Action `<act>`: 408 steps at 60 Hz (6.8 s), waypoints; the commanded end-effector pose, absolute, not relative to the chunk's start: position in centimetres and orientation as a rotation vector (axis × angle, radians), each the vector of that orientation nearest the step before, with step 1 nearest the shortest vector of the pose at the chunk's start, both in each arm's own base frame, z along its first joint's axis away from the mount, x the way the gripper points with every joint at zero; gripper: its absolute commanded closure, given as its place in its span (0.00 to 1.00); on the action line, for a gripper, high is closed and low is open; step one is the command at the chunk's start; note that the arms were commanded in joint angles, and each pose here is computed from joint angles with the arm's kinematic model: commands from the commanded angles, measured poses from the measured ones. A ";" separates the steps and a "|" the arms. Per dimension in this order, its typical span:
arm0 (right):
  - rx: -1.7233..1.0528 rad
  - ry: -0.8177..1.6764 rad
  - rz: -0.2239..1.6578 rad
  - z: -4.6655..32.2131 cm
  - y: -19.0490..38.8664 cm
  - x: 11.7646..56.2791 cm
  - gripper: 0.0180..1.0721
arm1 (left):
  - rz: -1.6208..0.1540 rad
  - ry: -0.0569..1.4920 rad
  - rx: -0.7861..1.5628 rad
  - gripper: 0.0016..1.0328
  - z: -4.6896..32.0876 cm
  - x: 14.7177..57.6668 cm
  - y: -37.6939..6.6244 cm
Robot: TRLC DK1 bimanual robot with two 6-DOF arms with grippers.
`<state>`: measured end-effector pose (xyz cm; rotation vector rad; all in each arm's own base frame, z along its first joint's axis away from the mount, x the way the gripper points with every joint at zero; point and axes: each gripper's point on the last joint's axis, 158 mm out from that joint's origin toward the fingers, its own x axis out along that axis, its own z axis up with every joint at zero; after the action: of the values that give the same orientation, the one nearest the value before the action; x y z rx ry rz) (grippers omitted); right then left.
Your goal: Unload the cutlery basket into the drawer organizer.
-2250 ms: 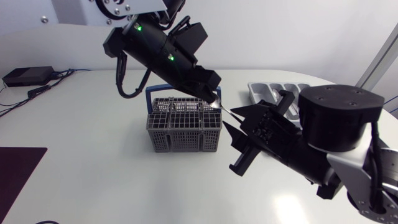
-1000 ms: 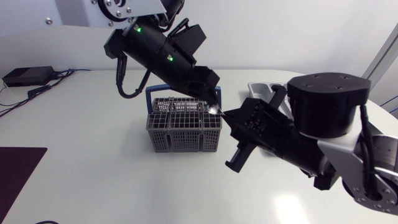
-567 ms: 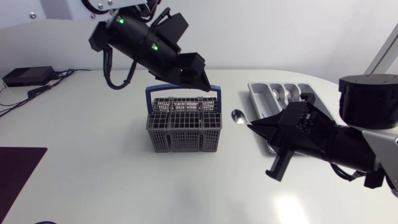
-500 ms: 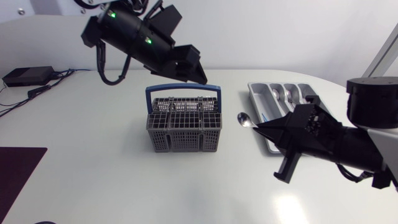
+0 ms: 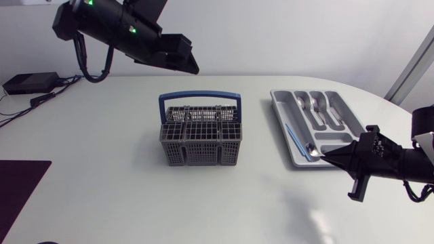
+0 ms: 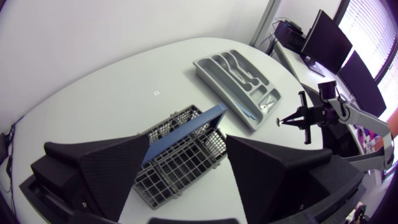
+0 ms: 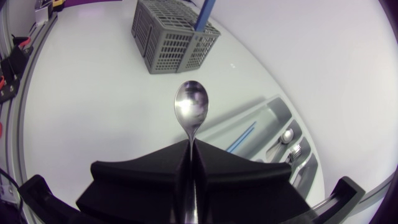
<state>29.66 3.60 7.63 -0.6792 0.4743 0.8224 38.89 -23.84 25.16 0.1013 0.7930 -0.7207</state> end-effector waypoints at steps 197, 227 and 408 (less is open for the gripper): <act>-0.826 0.436 0.890 6.8 18.2 35.4 0.37 | -0.552 0.887 0.277 0.04 11.4 40.7 -20.6; -0.821 0.419 0.879 7.6 17.8 34.3 0.33 | -0.453 0.810 0.275 0.04 15.0 41.3 -15.6; 0.000 0.057 -0.010 14.9 -0.2 25.4 0.04 | -0.017 0.061 -0.001 0.04 15.0 25.4 -0.3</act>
<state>25.36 0.10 15.35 -0.0289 0.0598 0.0046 25.38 -0.22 15.65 0.0247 0.0526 -0.0142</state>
